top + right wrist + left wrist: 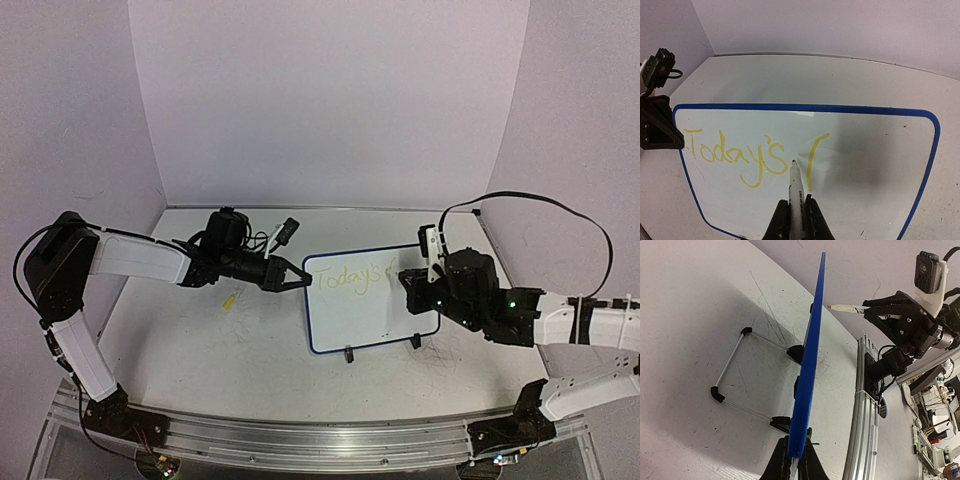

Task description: Write a sentence on the whiteboard

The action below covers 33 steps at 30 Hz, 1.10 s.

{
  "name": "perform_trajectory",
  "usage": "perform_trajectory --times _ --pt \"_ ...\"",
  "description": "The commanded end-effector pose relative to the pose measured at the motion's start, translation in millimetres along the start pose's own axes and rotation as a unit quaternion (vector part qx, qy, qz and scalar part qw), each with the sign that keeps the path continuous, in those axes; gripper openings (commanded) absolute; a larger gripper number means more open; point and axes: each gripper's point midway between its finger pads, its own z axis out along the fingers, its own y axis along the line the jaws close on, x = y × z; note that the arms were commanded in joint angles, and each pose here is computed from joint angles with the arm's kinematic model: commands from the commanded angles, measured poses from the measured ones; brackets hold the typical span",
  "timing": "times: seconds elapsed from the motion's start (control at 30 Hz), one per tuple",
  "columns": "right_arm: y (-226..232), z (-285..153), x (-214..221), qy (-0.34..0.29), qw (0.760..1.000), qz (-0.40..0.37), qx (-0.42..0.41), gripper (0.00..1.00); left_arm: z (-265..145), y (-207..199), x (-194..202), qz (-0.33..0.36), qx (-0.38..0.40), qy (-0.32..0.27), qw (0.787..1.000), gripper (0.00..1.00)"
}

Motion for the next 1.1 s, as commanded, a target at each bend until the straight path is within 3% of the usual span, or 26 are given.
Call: perform_trajectory --times 0.0,0.8,1.07 --pt "1.9 1.9 -33.3 -0.044 0.999 0.017 0.013 0.00 -4.0 4.4 -10.4 0.000 -0.016 -0.007 1.000 0.00" --pt "-27.0 5.9 -18.8 -0.024 0.995 0.012 0.099 0.00 -3.7 3.7 -10.0 0.001 -0.014 -0.006 1.000 0.00" --pt "-20.2 -16.6 -34.0 -0.055 0.997 0.028 0.051 0.00 -3.6 3.6 -9.7 0.001 -0.014 -0.005 1.000 0.00"
